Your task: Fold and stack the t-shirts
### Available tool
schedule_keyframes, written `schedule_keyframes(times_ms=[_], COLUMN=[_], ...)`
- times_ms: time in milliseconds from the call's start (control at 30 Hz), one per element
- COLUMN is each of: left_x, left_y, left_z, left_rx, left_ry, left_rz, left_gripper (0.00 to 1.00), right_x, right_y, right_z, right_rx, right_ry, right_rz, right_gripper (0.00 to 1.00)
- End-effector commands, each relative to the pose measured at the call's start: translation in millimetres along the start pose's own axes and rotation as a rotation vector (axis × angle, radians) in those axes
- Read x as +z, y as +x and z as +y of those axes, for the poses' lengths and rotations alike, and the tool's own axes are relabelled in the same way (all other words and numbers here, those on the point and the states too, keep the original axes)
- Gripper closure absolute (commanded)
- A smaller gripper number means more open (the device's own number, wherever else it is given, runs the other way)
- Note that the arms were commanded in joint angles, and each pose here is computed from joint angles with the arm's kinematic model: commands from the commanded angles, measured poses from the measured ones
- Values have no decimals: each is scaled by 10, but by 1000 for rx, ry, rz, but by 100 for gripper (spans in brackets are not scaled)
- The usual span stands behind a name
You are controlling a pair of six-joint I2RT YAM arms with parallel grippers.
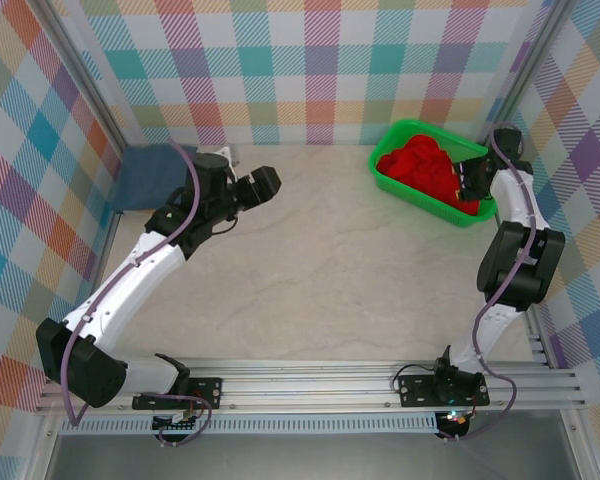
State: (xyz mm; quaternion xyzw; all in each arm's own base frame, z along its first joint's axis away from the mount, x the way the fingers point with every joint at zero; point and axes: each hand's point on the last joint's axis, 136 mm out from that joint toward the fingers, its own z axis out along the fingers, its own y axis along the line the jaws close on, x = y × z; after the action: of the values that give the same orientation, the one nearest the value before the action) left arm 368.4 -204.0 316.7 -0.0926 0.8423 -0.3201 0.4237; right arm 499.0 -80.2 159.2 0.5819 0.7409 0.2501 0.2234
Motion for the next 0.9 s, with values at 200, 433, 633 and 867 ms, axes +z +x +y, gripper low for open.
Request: schedule_keyframes(times_ms=[200,433,633,867], left_x=[31,60,74,48], left_y=[96,147,129,106], left_z=[-144,-142,-163,-182], left_rx=[6,7,11,18], left_ry=[32,23,22,20], left_rz=[34,45,45,41], left_gripper=[19,19,19,20], right_x=[328,583,873,748], right_y=[166,272,290,86], right_z=[-67,40,-24,278], right_rx=[215,307,348,197], right_ry=[30,39,79,-5], right_rz=[82,122,136,47], right_gripper=[52,53,63,100])
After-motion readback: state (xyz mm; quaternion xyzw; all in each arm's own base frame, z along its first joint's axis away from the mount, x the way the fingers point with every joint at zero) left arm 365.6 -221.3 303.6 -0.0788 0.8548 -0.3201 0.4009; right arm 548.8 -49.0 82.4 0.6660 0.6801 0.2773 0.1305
